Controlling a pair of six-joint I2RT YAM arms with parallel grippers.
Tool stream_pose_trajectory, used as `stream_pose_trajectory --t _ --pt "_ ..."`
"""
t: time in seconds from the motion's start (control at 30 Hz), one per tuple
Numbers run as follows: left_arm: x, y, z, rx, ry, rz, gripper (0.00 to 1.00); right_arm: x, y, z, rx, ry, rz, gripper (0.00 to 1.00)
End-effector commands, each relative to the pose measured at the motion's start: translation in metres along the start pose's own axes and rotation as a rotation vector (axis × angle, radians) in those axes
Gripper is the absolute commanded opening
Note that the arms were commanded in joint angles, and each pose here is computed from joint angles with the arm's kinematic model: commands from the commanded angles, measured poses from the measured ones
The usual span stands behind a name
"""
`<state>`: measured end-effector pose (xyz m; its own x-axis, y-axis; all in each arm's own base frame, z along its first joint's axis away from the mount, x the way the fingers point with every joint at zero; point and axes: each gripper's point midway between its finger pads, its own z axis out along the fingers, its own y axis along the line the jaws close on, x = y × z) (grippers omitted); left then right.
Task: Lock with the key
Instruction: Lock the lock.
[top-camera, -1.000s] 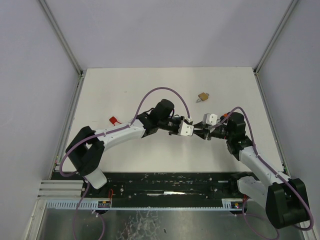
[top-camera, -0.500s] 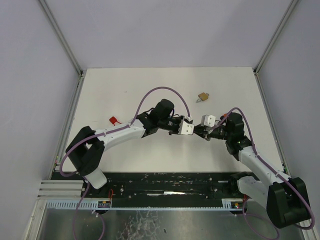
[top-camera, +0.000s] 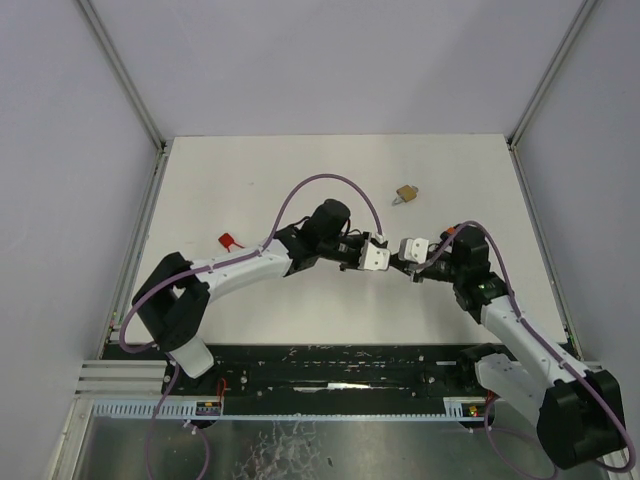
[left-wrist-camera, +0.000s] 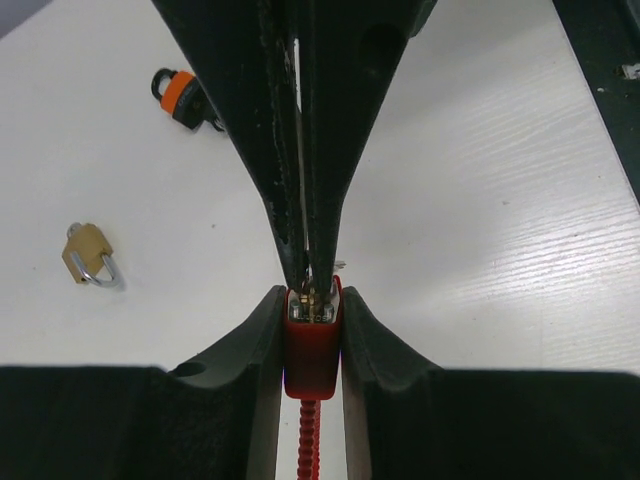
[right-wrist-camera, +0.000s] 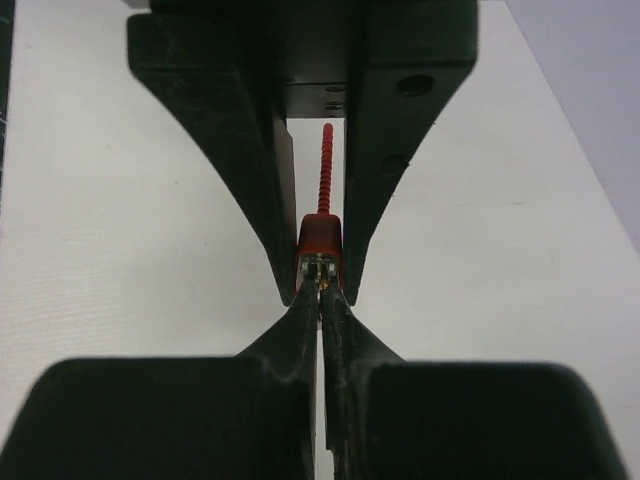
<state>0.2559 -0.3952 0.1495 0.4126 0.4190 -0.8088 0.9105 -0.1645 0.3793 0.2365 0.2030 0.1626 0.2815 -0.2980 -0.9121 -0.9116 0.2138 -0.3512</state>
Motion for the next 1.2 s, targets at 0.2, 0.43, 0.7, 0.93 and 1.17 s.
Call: stream_pose_trajectory --t 0.2,0.43,0.7,0.93,1.17 --pt "-0.002 0.041 -0.013 -0.116 0.007 0.075 0.00 -0.028 -0.003 -0.026 -0.007 0.050 -0.292 0.00" --pt "0.001 0.021 -0.018 0.161 -0.046 -0.045 0.00 -0.022 0.003 -0.019 -0.048 0.066 -0.310 0.00" --pt "0.009 0.031 -0.011 -0.071 0.030 0.090 0.00 -0.035 -0.025 -0.019 0.036 0.006 0.113 0.00" --pt "0.003 0.044 -0.024 -0.132 0.006 0.128 0.00 -0.031 0.002 -0.022 -0.072 0.000 -0.083 0.00" --pt "0.019 0.017 -0.005 0.175 0.057 -0.045 0.00 -0.037 -0.007 -0.033 0.010 0.038 -0.296 0.00"
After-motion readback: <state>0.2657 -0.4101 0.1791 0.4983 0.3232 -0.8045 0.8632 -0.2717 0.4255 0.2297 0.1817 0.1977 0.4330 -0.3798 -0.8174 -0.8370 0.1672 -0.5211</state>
